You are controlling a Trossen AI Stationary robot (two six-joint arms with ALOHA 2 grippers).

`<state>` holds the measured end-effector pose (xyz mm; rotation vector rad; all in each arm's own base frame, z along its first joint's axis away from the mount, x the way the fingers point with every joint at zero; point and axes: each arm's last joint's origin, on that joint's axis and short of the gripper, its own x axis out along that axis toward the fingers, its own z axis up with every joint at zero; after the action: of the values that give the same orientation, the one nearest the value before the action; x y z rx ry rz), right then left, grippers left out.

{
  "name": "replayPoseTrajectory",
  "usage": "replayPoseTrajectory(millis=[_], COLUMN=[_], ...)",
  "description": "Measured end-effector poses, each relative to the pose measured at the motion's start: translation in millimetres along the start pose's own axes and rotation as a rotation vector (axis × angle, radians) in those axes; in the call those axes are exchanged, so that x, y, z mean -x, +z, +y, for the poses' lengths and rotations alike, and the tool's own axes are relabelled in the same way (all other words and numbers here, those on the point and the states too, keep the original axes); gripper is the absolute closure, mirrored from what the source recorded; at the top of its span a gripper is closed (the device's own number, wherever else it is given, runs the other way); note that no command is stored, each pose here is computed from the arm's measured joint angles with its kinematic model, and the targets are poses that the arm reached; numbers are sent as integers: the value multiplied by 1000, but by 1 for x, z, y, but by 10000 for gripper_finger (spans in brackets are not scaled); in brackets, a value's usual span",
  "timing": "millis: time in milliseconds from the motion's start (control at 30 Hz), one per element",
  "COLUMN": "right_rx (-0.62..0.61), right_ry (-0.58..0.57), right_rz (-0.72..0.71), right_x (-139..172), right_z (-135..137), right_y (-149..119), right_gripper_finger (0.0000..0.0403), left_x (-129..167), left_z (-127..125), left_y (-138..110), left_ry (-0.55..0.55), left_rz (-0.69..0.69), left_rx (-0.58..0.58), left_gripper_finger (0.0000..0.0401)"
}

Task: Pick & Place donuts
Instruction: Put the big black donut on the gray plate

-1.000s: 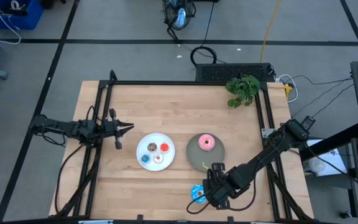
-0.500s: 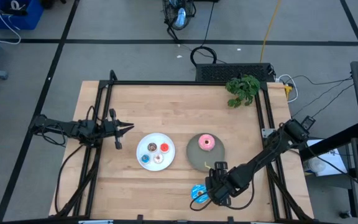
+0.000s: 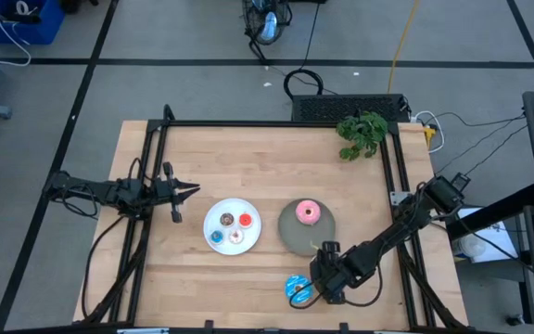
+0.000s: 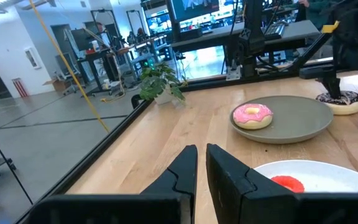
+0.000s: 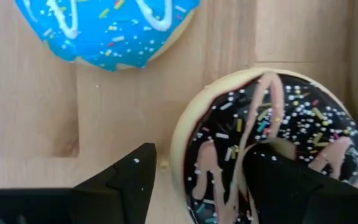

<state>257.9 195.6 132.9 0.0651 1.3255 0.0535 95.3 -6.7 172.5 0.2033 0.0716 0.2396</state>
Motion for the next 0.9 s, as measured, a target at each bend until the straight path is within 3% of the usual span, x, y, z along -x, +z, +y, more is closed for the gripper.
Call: replayPoseTrajectory(millis=[167, 400, 667, 900], right_rx=[-48, -51, -64, 11], right_ry=[-24, -16, 36, -29], right_rz=[-4, 22, 87, 85], right_x=[-2, 4, 33, 79], right_z=[-2, 1, 17, 21], right_y=[-1, 4, 22, 46], right_gripper_finger=[226, 379, 366, 384], left_x=[0, 0, 0, 0], left_z=[0, 0, 0, 0], left_y=[0, 0, 0, 0], left_ry=[0, 0, 0, 0], left_rz=[0, 1, 1, 1], left_rx=[1, 1, 2, 2], left_gripper_finger=[359, 359, 359, 359])
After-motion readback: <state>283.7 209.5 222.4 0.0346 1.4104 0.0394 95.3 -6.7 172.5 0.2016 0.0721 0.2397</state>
